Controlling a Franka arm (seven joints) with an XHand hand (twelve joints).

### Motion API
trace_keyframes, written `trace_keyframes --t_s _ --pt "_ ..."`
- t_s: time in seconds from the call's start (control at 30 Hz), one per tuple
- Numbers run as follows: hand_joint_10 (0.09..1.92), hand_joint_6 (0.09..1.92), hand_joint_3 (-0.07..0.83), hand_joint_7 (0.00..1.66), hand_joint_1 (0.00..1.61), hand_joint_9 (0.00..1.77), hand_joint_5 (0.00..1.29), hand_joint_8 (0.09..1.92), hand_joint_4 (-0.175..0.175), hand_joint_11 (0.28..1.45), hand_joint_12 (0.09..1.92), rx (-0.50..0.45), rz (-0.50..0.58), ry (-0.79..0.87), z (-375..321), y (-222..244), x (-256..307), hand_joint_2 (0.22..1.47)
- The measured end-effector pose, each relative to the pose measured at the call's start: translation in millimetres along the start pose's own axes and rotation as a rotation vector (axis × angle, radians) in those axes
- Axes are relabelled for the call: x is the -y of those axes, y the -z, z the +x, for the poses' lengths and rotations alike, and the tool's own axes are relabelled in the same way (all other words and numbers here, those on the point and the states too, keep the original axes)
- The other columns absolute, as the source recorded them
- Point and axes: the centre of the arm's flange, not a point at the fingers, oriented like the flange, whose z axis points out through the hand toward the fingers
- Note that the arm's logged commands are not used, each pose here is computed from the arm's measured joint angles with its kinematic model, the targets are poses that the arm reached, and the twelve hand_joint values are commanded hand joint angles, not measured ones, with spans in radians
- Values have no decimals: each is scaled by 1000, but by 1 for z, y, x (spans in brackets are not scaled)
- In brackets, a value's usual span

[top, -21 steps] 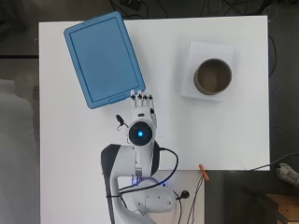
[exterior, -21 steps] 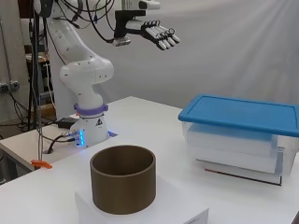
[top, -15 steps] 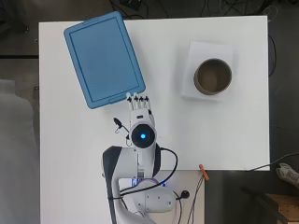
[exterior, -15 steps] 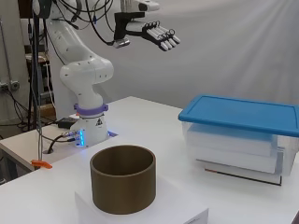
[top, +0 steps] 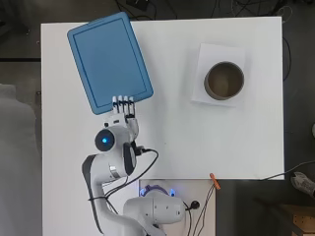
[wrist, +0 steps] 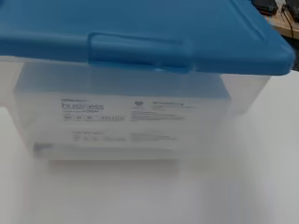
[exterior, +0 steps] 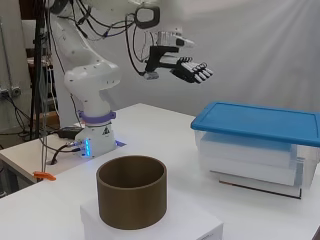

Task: Teleoperate dual arm-hand system to remove items from a box

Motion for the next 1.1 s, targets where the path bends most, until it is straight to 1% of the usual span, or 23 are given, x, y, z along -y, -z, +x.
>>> trace_keyframes --t_s 0.1,0.2,0.33,0.4,0.47,0.53,0.6,0.63,0.67,0.7,0.73,0.77,0.8,0.83,0.87,0.9,0.93,1.0,1.07,1.1 --pt "87 87 -24 136 260 282 38 87 -106 405 87 35 24 -14 34 -21 7 870" --pt "87 87 -21 119 233 276 23 87 -121 409 87 132 24 -29 60 -51 -7 854" --pt "87 87 -12 119 257 263 19 87 -133 405 87 255 -29 9 93 -90 -26 856" --pt "87 87 -10 123 258 258 22 87 -131 403 87 283 -69 3 104 -98 -32 857" --pt "87 87 -8 121 248 248 24 87 -127 397 87 291 -101 5 106 -99 -35 857" --pt "87 87 -7 112 239 237 22 87 -125 395 87 281 -104 12 106 -95 -36 855" --pt "87 87 -4 109 273 232 29 87 -121 391 87 284 -103 16 107 -93 -35 857" --pt "87 87 2 114 328 232 54 87 -114 388 87 290 -107 19 108 -91 -34 873" --pt "87 87 19 192 518 287 167 87 -93 399 87 301 -112 22 109 -88 -33 985" --pt "87 514 13 419 693 492 378 87 -23 478 87 311 -114 24 112 -86 -34 1105" --pt "463 841 20 586 889 686 553 576 -25 591 210 319 -120 26 115 -84 -34 1167" --pt "1058 1145 25 702 909 810 622 1156 47 635 703 322 -130 27 119 -82 -34 1215" --pt "1464 1340 26 772 890 887 645 1531 105 645 1133 320 -142 26 123 -80 -34 1246" --pt "1693 1445 23 818 874 945 654 1739 140 658 1425 314 -150 26 126 -77 -35 1263" --pt "1812 1504 21 858 861 1013 655 1845 158 714 1624 306 -155 34 127 -76 -35 1274" --pt "1870 1664 10 903 866 1093 664 1896 168 803 1757 300 -160 51 127 -74 -35 1257" --pt "1898 1782 3 939 881 1152 675 1920 172 874 1830 294 -164 78 126 -72 -35 1241" --pt "1916 1887 -3 969 959 1198 693 1920 175 936 1876 276 -168 151 128 -67 -35 1225" --pt "1920 1914 0 976 1021 1207 704 1920 175 956 1873 255 -177 245 133 -57 -35 1232" --pt "1920 1918 3 972 1039 1207 703 1920 175 963 1867 229 -189 295 138 -47 -35 1240"
